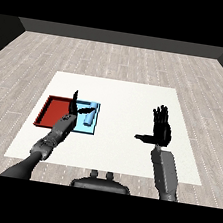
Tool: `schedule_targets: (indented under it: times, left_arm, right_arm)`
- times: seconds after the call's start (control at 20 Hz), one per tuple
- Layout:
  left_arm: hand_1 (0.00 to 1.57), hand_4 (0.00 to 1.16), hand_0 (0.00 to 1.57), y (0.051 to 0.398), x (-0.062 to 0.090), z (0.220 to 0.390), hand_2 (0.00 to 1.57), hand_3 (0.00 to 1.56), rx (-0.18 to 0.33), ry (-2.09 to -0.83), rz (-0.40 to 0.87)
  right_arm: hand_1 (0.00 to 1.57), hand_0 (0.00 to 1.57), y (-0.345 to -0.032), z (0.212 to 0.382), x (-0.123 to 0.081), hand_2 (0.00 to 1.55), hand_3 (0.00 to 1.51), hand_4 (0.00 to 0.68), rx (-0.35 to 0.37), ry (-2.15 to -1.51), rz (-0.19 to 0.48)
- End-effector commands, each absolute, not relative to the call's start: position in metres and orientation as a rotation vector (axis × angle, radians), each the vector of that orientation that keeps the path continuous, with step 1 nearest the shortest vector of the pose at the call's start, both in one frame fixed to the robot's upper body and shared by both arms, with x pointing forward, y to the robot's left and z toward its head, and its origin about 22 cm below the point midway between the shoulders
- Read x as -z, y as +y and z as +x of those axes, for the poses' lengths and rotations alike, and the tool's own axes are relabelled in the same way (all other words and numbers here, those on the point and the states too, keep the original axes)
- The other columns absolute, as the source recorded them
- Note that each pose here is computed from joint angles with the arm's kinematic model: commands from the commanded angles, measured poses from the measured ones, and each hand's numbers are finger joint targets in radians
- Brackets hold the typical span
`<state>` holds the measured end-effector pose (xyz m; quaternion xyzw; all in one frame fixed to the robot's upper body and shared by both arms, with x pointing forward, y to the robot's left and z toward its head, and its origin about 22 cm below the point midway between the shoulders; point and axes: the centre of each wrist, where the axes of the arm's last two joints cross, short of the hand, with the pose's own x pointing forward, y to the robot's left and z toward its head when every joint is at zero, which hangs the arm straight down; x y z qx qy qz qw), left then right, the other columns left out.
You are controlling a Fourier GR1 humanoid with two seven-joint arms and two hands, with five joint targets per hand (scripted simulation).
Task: Pick the blue can and put it in the blue box
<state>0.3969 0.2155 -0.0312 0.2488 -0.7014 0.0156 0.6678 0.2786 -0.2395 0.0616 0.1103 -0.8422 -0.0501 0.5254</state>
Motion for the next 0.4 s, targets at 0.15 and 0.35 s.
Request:
schedule_targets:
  times: [0.15, 0.35]
  left_arm:
    - [0.0, 0.0, 0.0, 0.188, 0.003, 0.398, 0.0, 0.0, 0.015, -2.039, 0.045]
    - [0.0, 0.0, 0.0, 0.209, 0.018, 0.372, 0.0, 0.0, -0.002, -2.012, -0.181]
  right_arm:
    - [0.0, 0.0, -0.245, 0.274, -0.042, 0.0, 0.0, 0.0, 0.072, -1.962, 0.232]
    - [0.0, 0.0, -0.256, 0.265, -0.029, 0.0, 0.0, 0.0, 0.012, -1.925, 0.228]
